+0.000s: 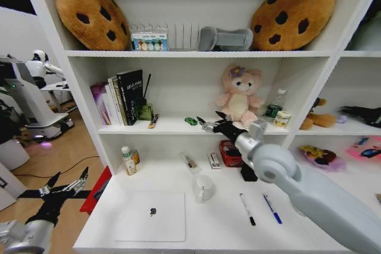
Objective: Organize the objects on the table.
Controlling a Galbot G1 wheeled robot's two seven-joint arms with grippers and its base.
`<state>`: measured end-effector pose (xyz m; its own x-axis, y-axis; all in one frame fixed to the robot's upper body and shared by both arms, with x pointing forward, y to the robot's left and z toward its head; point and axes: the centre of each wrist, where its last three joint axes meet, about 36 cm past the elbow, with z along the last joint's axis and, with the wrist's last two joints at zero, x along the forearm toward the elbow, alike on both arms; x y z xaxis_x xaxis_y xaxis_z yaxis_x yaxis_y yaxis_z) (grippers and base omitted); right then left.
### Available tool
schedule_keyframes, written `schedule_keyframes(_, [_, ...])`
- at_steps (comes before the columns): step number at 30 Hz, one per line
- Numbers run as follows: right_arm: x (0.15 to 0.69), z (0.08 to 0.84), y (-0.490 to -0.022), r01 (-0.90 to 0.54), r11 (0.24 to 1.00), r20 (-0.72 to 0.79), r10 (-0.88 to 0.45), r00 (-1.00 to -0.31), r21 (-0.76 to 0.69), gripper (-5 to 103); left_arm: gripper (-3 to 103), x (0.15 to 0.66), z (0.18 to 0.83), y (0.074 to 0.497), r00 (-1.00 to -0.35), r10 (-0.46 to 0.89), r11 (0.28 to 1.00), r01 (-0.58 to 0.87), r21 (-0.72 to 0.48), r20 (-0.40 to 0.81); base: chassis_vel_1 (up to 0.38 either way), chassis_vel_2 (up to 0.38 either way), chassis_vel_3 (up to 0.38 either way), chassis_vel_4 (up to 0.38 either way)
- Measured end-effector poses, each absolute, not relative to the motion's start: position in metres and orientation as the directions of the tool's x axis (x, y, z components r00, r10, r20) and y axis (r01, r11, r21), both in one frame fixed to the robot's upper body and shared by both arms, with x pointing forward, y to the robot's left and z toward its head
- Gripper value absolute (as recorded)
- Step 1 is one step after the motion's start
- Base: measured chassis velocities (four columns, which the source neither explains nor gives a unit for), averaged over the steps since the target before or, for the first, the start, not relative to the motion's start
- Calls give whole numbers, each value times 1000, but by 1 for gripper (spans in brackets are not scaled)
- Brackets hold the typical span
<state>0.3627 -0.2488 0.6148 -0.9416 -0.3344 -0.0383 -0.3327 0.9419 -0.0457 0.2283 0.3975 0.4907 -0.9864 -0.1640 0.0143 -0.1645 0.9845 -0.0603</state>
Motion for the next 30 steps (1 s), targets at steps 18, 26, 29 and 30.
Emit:
schedule_keyframes(18, [259,529,-306,53,998,-54,52,-997,-32,100,100,228,491,398,-986,-164,985,-165,-60,14,0,0,0,0])
schedule_keyframes(26, [255,484,-338,150,988,126,154,-980,-38,100,100,228,491,398,-986,-164,985,-165,-60,14,0,0,0,0])
schedule_keyframes(29, [252,469,-335,139,990,266,132,-955,8,100,100,228,491,398,-986,-164,984,-165,-60,14,0,0,0,0])
schedule_keyframes(30, [252,469,-335,139,990,266,132,-955,8,100,100,228,491,398,-986,-164,984,-165,-60,14,0,0,0,0])
